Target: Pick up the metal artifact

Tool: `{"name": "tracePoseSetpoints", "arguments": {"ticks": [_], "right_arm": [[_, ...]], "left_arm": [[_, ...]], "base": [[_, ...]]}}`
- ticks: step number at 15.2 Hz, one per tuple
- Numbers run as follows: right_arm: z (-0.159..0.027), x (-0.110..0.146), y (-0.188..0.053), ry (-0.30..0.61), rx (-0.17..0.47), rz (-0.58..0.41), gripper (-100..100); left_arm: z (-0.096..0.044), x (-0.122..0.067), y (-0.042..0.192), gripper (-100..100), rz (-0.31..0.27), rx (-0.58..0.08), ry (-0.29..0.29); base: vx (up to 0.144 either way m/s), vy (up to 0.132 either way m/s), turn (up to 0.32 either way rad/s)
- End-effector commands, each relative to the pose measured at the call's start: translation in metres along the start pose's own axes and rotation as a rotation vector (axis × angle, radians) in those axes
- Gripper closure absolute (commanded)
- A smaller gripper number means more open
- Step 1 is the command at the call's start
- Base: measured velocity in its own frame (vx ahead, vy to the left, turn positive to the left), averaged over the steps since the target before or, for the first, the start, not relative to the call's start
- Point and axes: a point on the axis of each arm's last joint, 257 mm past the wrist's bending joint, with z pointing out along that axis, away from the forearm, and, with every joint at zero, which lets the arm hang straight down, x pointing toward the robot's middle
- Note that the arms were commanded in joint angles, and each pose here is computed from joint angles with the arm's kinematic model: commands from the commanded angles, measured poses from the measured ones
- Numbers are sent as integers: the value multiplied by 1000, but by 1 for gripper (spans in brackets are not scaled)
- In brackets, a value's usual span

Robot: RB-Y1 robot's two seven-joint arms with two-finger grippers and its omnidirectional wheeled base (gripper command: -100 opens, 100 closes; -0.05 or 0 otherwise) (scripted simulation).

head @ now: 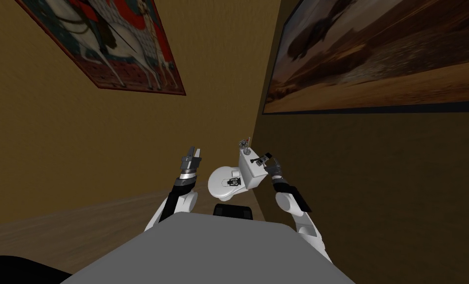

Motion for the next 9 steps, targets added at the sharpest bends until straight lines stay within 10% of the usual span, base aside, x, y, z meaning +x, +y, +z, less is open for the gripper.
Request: {"name": "tracePoseSetpoints", "arguments": {"ticks": [1, 9], "right_arm": [[3, -11, -11, -24, 39, 72, -100], [7, -28, -31, -66, 108, 283, -100]], "left_arm": [[0, 0, 0, 0, 0, 0, 0], [0, 0, 0, 0, 0, 0, 0]], "base": [[3, -17, 39], [6, -20, 27]]}}
